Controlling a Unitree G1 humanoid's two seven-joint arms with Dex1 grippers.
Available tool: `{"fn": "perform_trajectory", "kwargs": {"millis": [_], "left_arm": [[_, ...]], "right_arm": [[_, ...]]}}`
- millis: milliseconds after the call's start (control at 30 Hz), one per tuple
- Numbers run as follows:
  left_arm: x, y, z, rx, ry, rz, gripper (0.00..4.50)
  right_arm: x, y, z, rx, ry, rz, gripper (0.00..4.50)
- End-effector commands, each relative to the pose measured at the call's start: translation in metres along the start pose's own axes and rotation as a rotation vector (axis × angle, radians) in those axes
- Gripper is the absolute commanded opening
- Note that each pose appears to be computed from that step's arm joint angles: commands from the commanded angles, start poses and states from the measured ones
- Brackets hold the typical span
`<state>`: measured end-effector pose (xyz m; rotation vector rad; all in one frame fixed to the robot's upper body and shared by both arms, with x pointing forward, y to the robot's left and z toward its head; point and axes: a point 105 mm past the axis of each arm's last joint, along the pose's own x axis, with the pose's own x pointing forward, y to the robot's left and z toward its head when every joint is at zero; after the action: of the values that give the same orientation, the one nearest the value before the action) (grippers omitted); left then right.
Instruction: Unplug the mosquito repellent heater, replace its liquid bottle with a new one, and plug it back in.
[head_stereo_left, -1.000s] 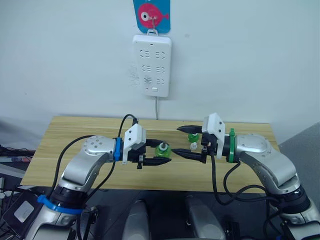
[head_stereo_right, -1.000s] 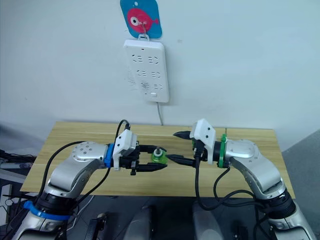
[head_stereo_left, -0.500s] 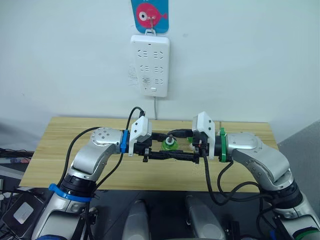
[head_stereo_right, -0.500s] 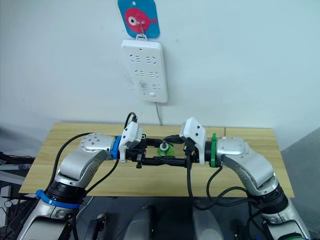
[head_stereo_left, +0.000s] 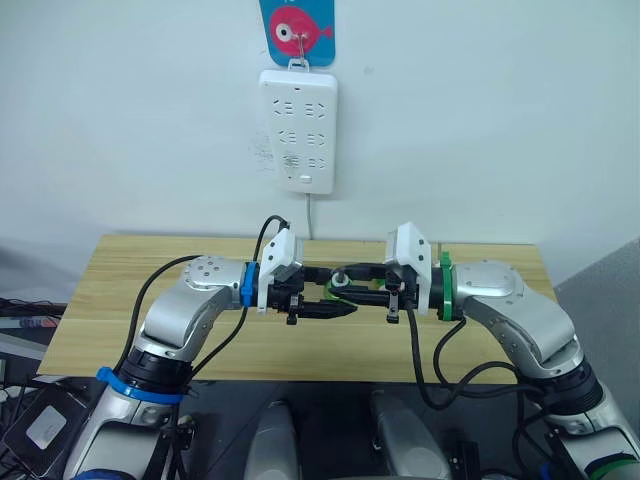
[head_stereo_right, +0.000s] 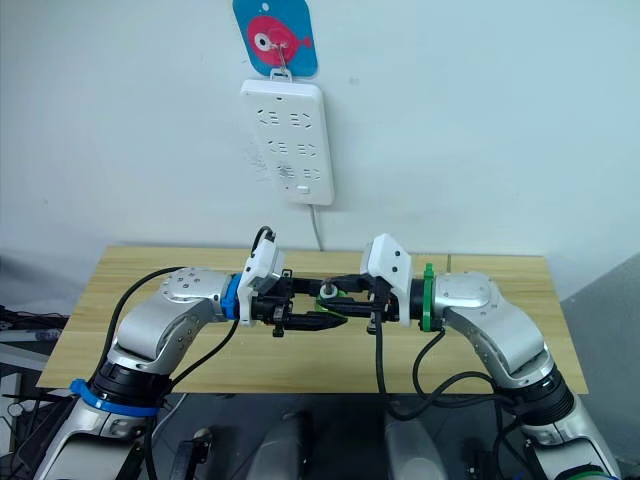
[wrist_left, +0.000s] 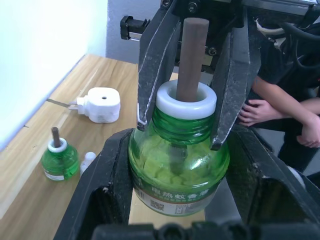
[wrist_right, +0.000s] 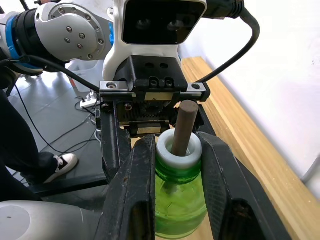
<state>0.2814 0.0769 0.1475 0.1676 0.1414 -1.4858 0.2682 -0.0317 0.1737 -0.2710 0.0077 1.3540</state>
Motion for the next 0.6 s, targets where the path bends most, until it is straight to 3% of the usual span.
{"fn": "perform_trajectory", "kwargs": {"millis": [33,67,300,400,500,600], "left_arm": [[0.003,-0.001,0.021,0.064,-0.071,0.004,2.29],[0.003,0.001,0.020,0.058,-0.065,0.017,2.29],[-0.005,0.005,0.017,-0.032,-0.074,0.030,4.49],[-0.012,0.000,0.018,-0.191,-0.119,0.007,4.50],[-0.013,-0.004,0.043,-0.372,-0.298,-0.007,4.50],[-0.011,-0.008,0.057,-0.460,-0.388,-0.020,4.50]], "right_arm": [[-0.003,-0.001,0.014,-0.040,-0.042,0.001,0.87],[-0.004,-0.003,0.016,-0.036,-0.047,-0.003,0.87],[-0.021,-0.013,0.023,0.054,-0.088,-0.040,0.87],[-0.032,-0.020,0.033,0.166,-0.156,-0.076,0.87],[-0.043,-0.031,0.041,0.368,-0.296,-0.158,0.87],[-0.049,-0.037,0.048,0.539,-0.413,-0.205,0.87]]}}
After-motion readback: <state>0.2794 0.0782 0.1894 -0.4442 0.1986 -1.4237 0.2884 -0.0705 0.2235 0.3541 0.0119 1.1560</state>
